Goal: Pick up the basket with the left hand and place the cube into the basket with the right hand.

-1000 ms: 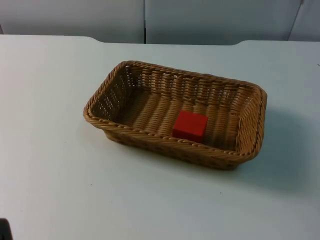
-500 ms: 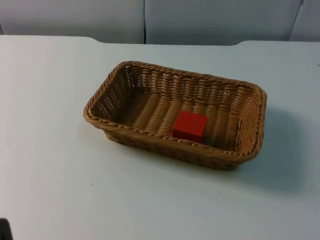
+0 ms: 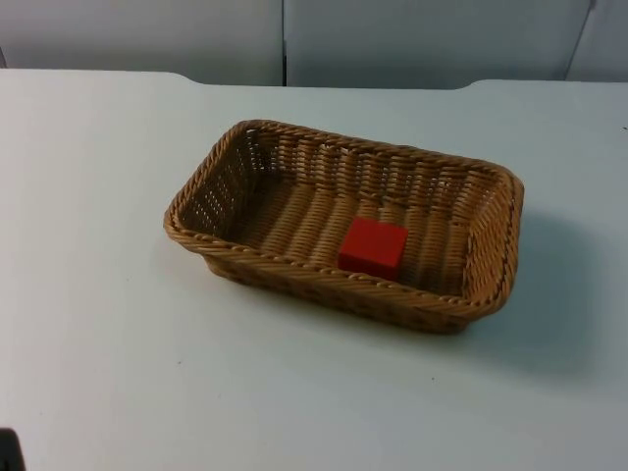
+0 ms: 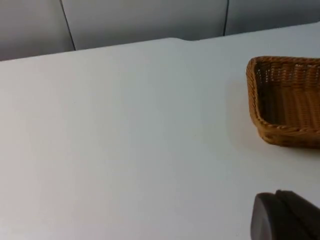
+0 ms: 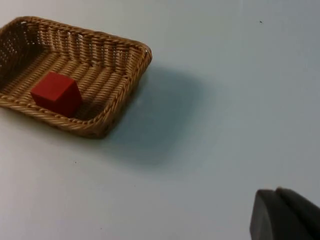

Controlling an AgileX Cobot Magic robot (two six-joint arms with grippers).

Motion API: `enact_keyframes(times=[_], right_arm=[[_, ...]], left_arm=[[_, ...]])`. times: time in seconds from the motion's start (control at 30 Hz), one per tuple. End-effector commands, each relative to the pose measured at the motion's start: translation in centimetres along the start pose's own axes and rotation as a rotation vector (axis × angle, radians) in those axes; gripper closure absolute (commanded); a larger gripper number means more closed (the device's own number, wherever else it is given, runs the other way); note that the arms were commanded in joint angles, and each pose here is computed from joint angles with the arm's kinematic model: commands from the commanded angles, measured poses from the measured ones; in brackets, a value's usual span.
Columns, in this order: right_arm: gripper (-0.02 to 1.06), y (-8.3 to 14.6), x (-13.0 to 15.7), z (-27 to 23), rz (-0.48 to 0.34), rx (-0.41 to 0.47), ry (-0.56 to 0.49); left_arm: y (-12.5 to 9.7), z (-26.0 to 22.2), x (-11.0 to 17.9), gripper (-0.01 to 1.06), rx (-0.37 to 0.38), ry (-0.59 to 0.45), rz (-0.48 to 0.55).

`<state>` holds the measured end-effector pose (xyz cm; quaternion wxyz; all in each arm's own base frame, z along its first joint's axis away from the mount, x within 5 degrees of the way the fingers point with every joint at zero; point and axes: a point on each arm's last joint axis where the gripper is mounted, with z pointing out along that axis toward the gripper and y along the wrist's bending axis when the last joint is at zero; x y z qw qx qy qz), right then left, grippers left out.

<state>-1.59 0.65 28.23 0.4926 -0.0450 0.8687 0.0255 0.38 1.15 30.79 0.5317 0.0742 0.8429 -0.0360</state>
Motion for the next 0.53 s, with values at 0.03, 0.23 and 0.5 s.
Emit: enact_keyframes(times=[0.03, 0.23, 0.5], right_arm=[[1.05, 0.0, -0.1, 0.1, -0.013, 0.002, -0.019], [1.05, -0.2, -0.1, 0.1, -0.021, 0.019, -0.02], [1.05, -0.5, -0.1, 0.9, -0.03, 0.048, -0.049]], left_arm=[[0.2, -0.5, 1.9, 1.05, 0.001, -0.034, -0.021], [0.1, 0.3, 2.8, 1.05, 0.007, 0.027, -0.02], [-0.1, 0.5, 2.9, 1.05, 0.019, 0.027, 0.005]])
